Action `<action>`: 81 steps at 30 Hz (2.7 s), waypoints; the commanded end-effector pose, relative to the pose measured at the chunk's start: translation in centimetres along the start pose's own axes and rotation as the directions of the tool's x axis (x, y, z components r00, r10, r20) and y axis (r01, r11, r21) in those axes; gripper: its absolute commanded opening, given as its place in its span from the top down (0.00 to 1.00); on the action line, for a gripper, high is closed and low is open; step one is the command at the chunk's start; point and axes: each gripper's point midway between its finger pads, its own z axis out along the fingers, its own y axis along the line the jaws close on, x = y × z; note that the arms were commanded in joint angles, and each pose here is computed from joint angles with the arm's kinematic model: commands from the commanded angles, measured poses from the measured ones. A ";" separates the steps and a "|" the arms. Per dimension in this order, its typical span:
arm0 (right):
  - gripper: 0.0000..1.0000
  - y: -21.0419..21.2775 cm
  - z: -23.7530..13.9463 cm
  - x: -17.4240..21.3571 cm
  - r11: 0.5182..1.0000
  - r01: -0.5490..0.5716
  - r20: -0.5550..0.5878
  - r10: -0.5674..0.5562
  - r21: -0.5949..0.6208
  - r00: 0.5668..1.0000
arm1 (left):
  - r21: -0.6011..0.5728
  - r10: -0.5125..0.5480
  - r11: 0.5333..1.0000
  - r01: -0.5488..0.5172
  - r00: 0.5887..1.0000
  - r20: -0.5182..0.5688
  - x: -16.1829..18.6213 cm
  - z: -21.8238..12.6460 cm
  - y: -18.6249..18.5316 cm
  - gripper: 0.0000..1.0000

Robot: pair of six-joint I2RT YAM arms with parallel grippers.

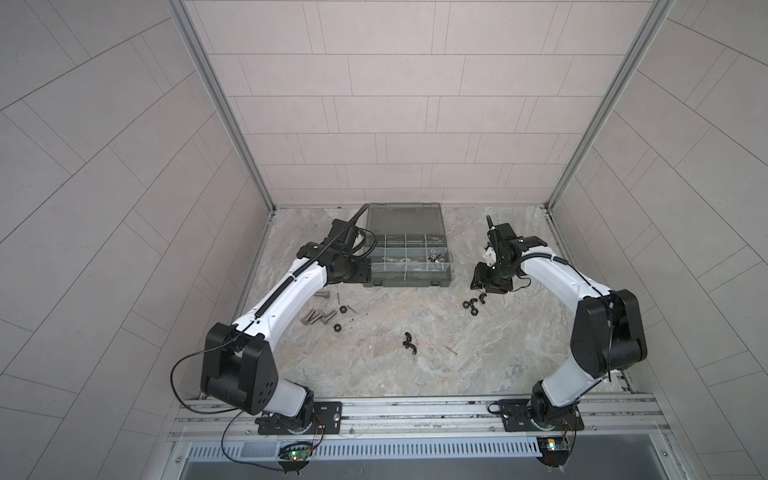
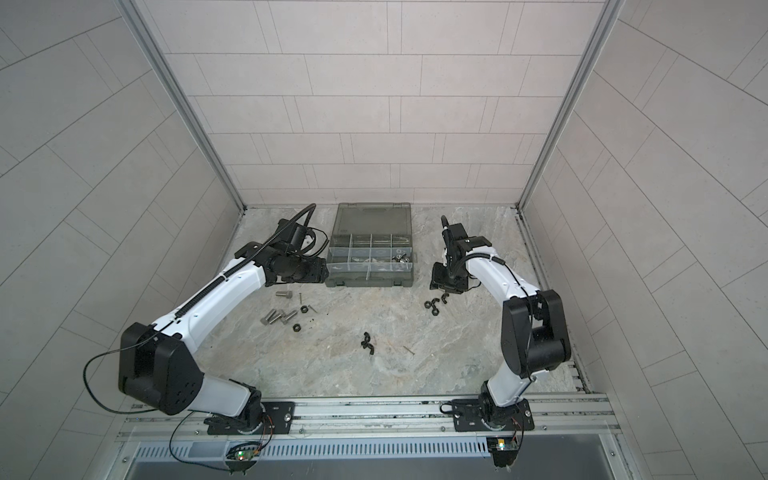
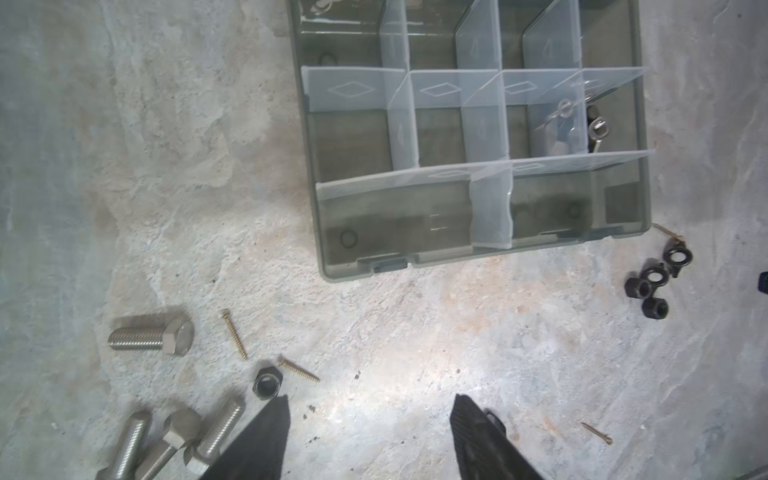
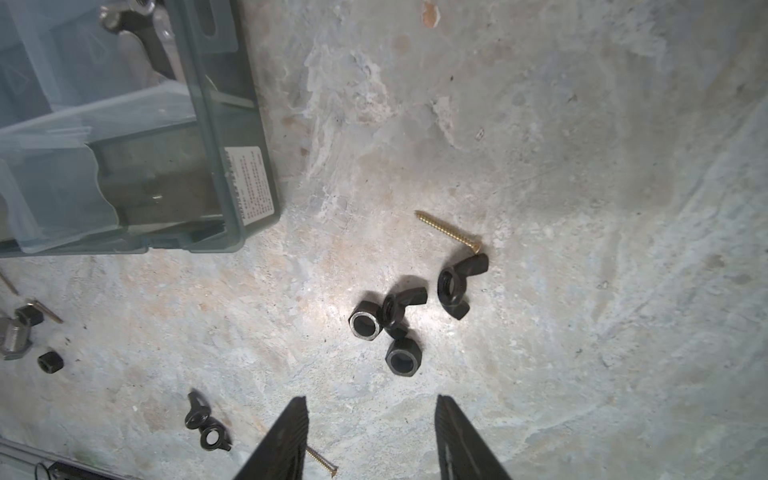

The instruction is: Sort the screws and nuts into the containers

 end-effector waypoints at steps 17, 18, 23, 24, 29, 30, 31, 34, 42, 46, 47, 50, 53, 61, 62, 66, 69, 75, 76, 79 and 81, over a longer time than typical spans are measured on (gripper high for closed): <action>0.63 -0.8 3.9 0.8 0.991 -0.131 -0.081 0.133 0.036 0.988 | -0.047 0.009 0.999 -0.008 1.000 0.028 -0.8 -1.1 1.4 0.32; 0.64 -0.9 4.1 0.8 0.990 -0.138 -0.084 0.141 0.040 0.987 | -0.049 0.010 0.999 -0.009 1.000 0.023 -0.9 -1.0 1.5 0.32; 0.66 -1.5 5.4 1.3 0.986 -0.158 -0.095 0.162 0.055 0.982 | -0.044 0.022 0.999 -0.022 1.000 -0.005 -1.2 -0.8 1.2 0.32; 0.66 -1.5 5.6 1.3 0.986 -0.159 -0.097 0.164 0.057 0.982 | -0.043 0.024 0.999 -0.025 1.000 -0.012 -1.2 -0.7 1.2 0.32; 0.67 -1.9 6.4 1.3 0.982 -0.174 -0.091 0.180 0.072 0.979 | -0.044 0.032 0.999 -0.033 0.999 -0.016 -1.4 -0.9 1.1 0.32; 0.67 -1.9 6.5 1.2 0.981 -0.178 -0.088 0.184 0.071 0.979 | -0.045 0.034 0.998 -0.035 0.999 -0.019 -1.4 -0.9 1.1 0.32; 0.67 -1.9 6.7 1.2 0.981 -0.179 -0.089 0.185 0.069 0.979 | -0.046 0.036 0.998 -0.037 0.999 -0.018 -1.5 -1.0 1.1 0.32; 0.68 -2.0 7.2 1.2 0.980 -0.189 -0.093 0.195 0.070 0.976 | -0.052 0.042 0.998 -0.043 0.999 -0.019 -1.6 -1.3 1.2 0.32; 0.74 -2.4 8.1 1.3 0.975 -0.202 -0.104 0.211 0.090 0.972 | -0.063 0.053 0.997 -0.055 0.998 -0.025 -1.5 -1.8 1.3 0.33; 0.80 -2.6 8.4 1.6 0.974 -0.205 -0.113 0.216 0.100 0.970 | -0.069 0.055 0.996 -0.057 0.998 -0.027 -1.3 -2.0 1.4 0.33; 0.81 -2.6 8.5 1.7 0.973 -0.207 -0.117 0.218 0.100 0.969 | -0.069 0.056 0.996 -0.058 0.998 -0.025 -1.3 -2.1 1.4 0.32; 0.82 -2.5 8.3 1.9 0.973 -0.205 -0.120 0.216 0.102 0.969 | -0.073 0.056 0.996 -0.058 0.998 -0.023 -1.2 -2.2 1.5 0.33; 0.83 -2.4 8.2 2.0 0.974 -0.201 -0.123 0.213 0.104 0.969 | -0.071 0.056 0.996 -0.058 0.998 -0.024 -1.0 -2.1 1.6 0.33; 0.90 -2.3 7.5 2.5 0.976 -0.171 -0.127 0.188 0.132 0.974 | -0.062 0.054 0.997 -0.055 0.998 -0.025 -0.8 -2.0 1.5 0.33; 0.90 -2.3 7.4 2.4 0.977 -0.166 -0.124 0.183 0.135 0.975 | -0.062 0.054 0.997 -0.056 0.998 -0.025 -0.8 -2.0 1.5 0.33; 0.92 -2.1 6.9 2.4 0.978 -0.155 -0.117 0.172 0.139 0.978 | -0.060 0.055 0.997 -0.056 0.998 -0.019 -0.8 -2.1 1.4 0.34; 0.93 -2.0 6.4 2.2 0.980 -0.141 -0.110 0.158 0.143 0.981 | -0.056 0.053 0.997 -0.054 0.998 -0.017 -0.7 -2.1 1.4 0.34; 0.94 -1.8 5.8 2.2 0.982 -0.107 -0.120 0.127 0.155 0.985 | -0.049 0.051 0.997 -0.052 0.999 -0.014 -0.8 -2.0 1.3 0.35; 0.94 -1.8 6.0 2.4 0.983 -0.104 -0.127 0.124 0.154 0.984 | -0.048 0.050 0.998 -0.051 0.999 -0.015 -0.7 -1.9 1.3 0.35; 0.94 -2.2 6.4 2.9 0.981 -0.098 -0.146 0.123 0.167 0.982 | -0.043 0.050 0.998 -0.050 0.999 -0.014 -0.7 -1.9 1.2 0.35; 0.93 -2.3 6.6 3.0 0.981 -0.097 -0.153 0.124 0.171 0.980 | -0.043 0.049 0.998 -0.050 0.999 -0.015 -0.6 -1.8 1.3 0.35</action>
